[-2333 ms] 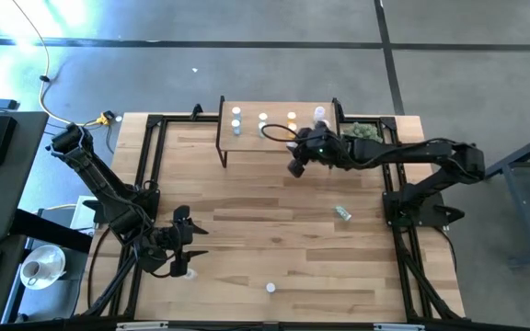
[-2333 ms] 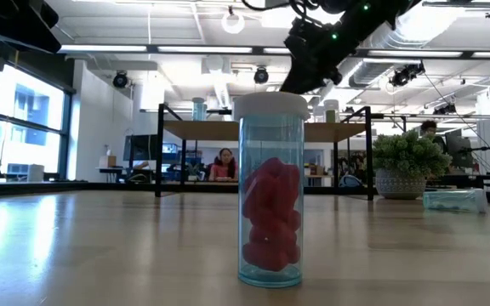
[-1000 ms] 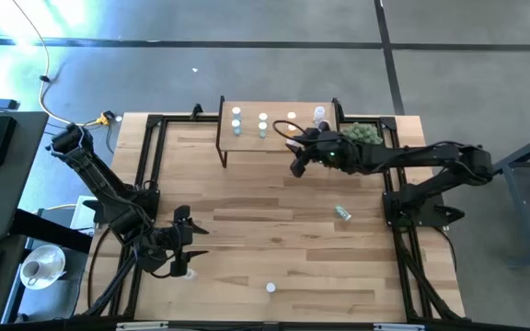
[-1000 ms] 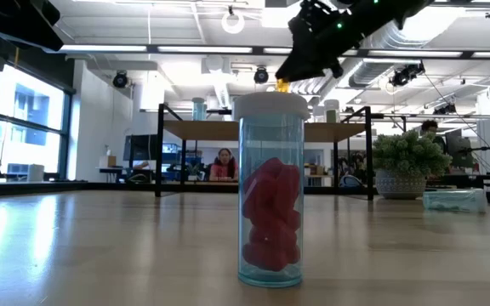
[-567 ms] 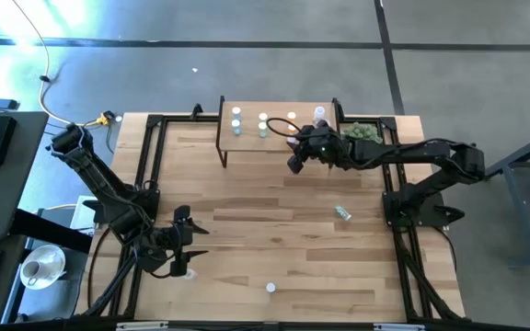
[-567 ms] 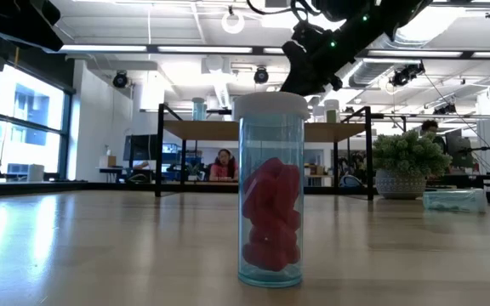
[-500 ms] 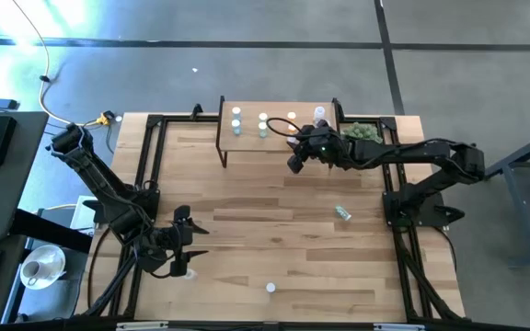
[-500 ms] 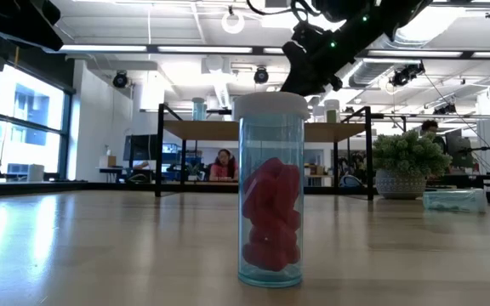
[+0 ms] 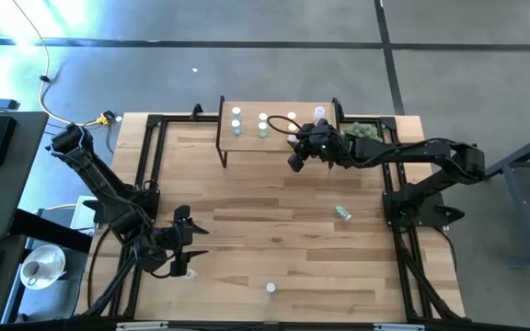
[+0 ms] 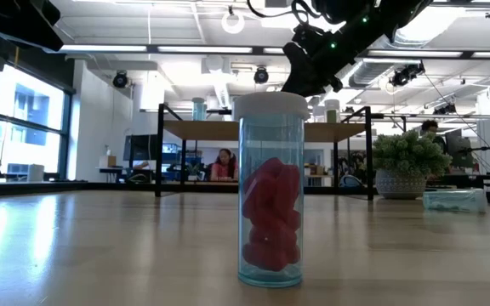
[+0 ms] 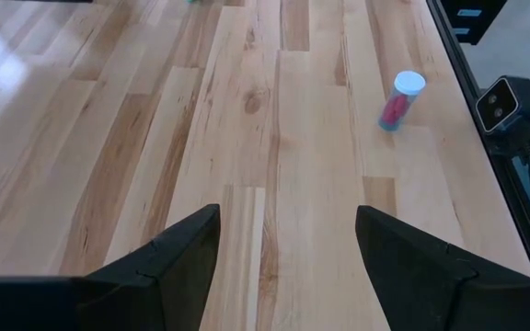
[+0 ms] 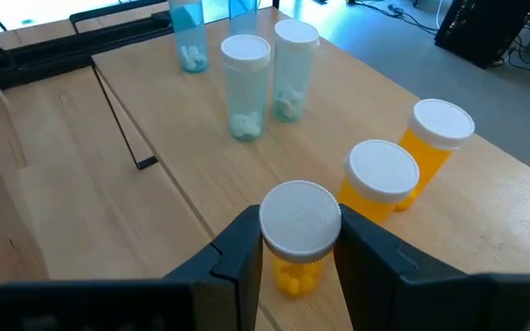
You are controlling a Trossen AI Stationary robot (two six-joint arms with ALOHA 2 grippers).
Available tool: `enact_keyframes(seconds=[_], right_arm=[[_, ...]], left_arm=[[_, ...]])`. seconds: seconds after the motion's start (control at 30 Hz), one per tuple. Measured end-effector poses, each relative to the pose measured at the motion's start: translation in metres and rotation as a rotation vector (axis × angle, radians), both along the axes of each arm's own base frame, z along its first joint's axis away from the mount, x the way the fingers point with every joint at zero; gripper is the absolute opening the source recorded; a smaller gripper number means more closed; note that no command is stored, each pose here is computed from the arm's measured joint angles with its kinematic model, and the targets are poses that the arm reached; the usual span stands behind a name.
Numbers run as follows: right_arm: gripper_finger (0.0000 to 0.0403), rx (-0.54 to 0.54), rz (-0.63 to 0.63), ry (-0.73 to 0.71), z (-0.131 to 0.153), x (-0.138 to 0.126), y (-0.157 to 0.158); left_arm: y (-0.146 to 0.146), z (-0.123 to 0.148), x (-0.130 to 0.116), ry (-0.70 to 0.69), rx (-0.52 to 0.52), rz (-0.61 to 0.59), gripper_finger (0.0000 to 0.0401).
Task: Pick and place medicine bottles onto shelf by color
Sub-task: Put the orange pill bottle on the shelf aligned with the other orange pill bottles
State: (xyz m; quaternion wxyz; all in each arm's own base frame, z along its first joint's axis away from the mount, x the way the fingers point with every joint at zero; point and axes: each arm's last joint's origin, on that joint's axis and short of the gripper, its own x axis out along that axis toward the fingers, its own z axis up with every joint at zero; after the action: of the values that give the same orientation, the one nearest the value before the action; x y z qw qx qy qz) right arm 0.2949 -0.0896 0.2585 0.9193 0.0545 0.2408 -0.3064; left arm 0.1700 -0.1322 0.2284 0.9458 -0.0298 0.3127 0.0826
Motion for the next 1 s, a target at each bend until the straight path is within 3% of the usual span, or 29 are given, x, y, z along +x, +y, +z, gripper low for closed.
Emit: enact_keyframes(seconds=[0.23, 0.53, 1.0], right_arm=[[0.0106, -0.007, -0.013, 0.006, 0.000, 0.000, 0.000], [0.0153, 0.002, -0.030, 0.008, -0.002, -0.001, 0.000], [0.0157, 0.009, 0.010, -0.049, 0.012, -0.007, 0.003]], left_arm=[[0.000, 0.000, 0.000, 0.000, 0.000, 0.000, 0.0243], [0.000, 0.000, 0.000, 0.000, 0.000, 0.000, 0.0243], [0.000, 0.000, 0.000, 0.001, 0.001, 0.000, 0.0243]])
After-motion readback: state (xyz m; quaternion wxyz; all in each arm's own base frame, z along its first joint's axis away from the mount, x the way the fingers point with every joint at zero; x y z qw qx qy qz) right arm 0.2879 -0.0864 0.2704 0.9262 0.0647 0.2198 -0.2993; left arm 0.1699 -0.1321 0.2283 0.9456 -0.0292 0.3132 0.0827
